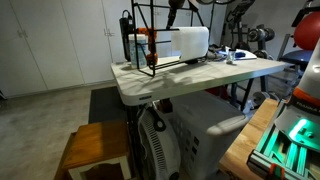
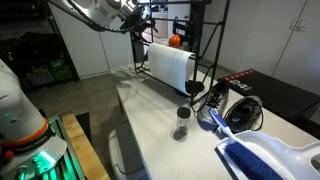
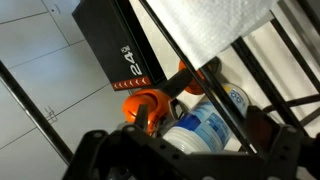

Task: Hang the white paper on the black stand.

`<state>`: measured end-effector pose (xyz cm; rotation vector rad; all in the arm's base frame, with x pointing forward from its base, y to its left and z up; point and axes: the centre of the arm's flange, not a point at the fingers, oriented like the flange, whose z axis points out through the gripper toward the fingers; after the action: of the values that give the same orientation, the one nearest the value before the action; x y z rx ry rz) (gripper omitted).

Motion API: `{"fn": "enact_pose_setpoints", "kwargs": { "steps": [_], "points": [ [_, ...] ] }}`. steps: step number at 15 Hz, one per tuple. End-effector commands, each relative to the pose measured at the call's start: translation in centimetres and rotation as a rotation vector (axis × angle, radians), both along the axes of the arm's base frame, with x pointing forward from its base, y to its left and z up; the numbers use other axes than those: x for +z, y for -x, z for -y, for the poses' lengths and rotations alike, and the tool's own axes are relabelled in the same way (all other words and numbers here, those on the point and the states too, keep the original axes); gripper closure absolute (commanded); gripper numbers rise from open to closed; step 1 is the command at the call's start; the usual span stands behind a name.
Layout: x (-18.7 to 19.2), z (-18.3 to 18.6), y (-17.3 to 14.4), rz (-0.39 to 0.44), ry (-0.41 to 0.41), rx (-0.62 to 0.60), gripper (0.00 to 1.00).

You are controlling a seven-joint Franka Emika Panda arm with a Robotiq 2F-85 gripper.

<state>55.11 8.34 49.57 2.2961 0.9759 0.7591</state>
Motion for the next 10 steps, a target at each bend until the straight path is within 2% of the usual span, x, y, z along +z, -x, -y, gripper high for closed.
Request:
{"fn": "enact_pose_setpoints", "kwargs": {
  "steps": [1,6,10],
  "points": [
    [1.9,-0.1,2.4,-0.029,-0.112,-0.037,0.0],
    [3.7,1.0,3.9,-0.014,-0.282,-0.095,0.0],
    [5.1,2.3,6.2,-0.039,-0.41,-0.154,0.0]
  ]
}}
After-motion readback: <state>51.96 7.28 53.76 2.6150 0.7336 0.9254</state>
